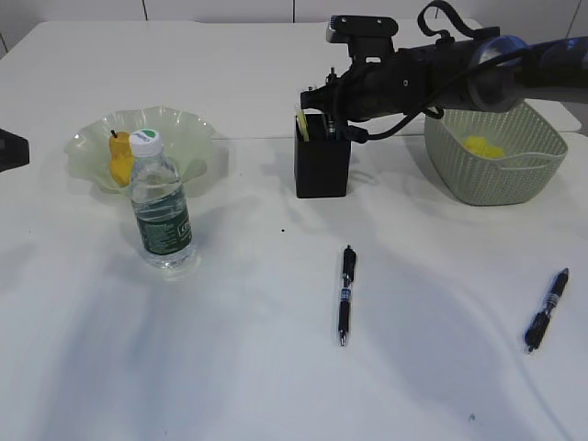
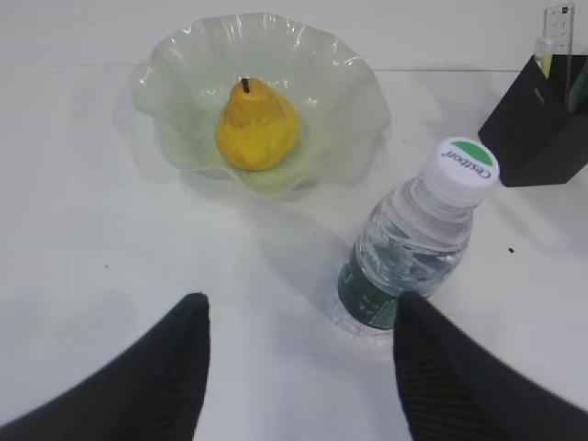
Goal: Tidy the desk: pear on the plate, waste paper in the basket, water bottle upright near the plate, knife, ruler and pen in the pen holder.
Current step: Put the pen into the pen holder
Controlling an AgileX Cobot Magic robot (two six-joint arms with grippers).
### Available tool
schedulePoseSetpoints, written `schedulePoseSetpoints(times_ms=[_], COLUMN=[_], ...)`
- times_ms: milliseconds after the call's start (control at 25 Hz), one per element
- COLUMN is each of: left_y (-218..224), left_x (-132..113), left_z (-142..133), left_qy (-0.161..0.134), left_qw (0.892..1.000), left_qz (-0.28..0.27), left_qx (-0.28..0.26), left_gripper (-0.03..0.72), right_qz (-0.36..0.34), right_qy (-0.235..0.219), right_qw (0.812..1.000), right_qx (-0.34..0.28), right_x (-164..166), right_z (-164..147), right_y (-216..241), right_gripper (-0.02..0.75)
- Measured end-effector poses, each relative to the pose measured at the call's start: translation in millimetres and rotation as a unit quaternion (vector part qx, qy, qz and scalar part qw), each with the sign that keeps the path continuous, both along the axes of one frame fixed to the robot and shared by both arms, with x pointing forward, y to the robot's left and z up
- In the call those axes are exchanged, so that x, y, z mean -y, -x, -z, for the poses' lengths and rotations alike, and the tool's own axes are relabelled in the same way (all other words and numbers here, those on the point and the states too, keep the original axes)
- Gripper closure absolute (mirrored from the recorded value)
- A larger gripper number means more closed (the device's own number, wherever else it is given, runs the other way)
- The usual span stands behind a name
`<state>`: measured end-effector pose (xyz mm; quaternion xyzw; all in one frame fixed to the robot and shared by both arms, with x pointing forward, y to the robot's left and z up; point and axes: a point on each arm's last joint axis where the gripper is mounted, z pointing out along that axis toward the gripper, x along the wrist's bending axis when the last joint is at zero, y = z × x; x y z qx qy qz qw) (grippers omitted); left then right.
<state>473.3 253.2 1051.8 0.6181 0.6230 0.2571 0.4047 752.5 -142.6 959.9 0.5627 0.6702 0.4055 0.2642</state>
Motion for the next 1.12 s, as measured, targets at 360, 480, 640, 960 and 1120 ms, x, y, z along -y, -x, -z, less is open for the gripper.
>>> schedulePoseSetpoints(times_ms=[360,480,640,960,1120], left_y=[0.0,0.0,0.0,0.0,0.0], left_x=[0.0,0.0,0.0,0.0,0.0], left_z=[0.0,0.0,0.0,0.0,0.0], left_qy=[0.0,0.0,0.0,0.0,0.0], left_qw=[1.0,1.0,1.0,1.0,1.0], left_qz=[0.0,0.0,0.0,0.0,0.0], left_qx=[0.0,0.0,0.0,0.0,0.0], left_gripper=[0.241,0.241,0.241,0.241,0.241], right_qz=[0.003,0.003,0.004,0.005,0.003], right_qy=[-0.004,-0.005,-0.006,-0.01,0.006], right_qw=[1.0,1.0,1.0,1.0,0.997], right_qx=[-0.012,-0.014,-0.014,-0.026,-0.082], right_x=[0.0,0.0,0.0,2.9,7.8], right_z=[1.6,1.8,1.8,-35.6,-60.9], right_y=[1.1,1.2,1.2,12.8,31.3], right_gripper=[0.567,0.524,0.494,0.486,0.486])
